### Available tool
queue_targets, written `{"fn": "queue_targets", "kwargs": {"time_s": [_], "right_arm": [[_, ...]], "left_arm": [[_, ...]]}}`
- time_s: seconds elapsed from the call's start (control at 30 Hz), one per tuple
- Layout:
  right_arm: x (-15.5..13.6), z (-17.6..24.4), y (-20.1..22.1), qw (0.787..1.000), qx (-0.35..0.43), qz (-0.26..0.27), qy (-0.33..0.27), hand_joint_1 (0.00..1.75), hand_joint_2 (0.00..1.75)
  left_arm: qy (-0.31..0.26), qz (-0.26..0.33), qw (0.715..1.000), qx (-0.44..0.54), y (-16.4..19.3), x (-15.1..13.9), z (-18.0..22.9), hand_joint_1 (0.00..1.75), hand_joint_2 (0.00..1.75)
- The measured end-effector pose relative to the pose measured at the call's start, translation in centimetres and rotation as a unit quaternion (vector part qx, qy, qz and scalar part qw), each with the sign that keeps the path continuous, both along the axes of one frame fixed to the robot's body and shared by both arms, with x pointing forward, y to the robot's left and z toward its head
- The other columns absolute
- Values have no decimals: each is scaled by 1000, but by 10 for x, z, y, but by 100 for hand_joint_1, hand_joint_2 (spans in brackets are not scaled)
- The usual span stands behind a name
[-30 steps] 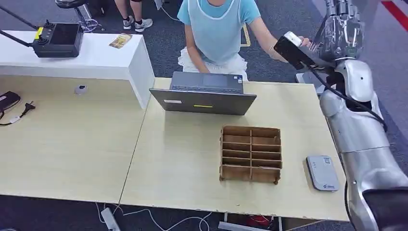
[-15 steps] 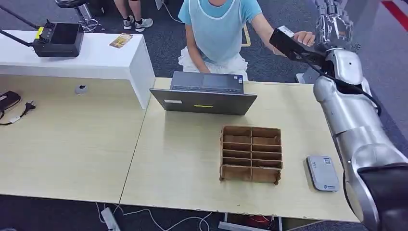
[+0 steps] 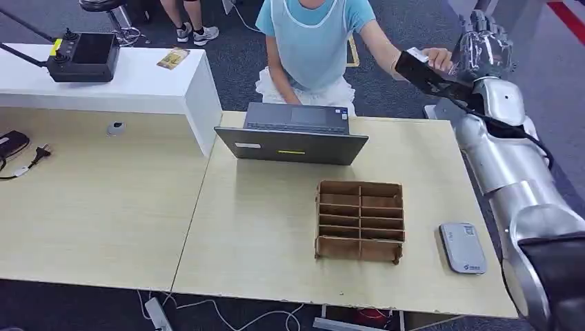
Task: Pass the card to the sensor for recognition and then transmit it.
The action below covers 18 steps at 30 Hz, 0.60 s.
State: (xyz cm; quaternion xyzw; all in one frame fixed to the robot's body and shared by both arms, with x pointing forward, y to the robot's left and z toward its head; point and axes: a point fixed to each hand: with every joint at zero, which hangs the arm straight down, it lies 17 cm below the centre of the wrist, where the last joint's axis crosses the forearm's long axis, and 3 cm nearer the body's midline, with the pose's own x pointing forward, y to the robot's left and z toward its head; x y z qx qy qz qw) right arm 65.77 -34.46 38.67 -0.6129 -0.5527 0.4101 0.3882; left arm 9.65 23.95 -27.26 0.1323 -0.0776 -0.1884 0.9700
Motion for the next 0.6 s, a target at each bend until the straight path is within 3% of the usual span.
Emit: {"fn": "queue_targets", "kwargs": {"time_s": [0.03,0.07,0.13,0.17,0.23,0.6], "right_arm": [[0,-1,-2,1000,0,-2,0,44,175],[0,-2,-5,1000,-1,-4,1,133,175],[0,-4,-8,1000,2,-6,3,148,175],[0,-5,-9,1000,3,-7,4,164,175],[0,-5,-12,1000,5,-9,5,175,175],[0,-7,-15,1000,12,-9,7,175,175]], "left_arm": [[0,0,1000,0,0,0,0,0,0],[0,0,1000,0,0,0,0,0,0],[0,0,1000,0,0,0,0,0,0],[0,0,1000,0,0,0,0,0,0],[0,-1,1000,0,0,0,0,0,0],[0,-1,1000,1,0,0,0,0,0]]}}
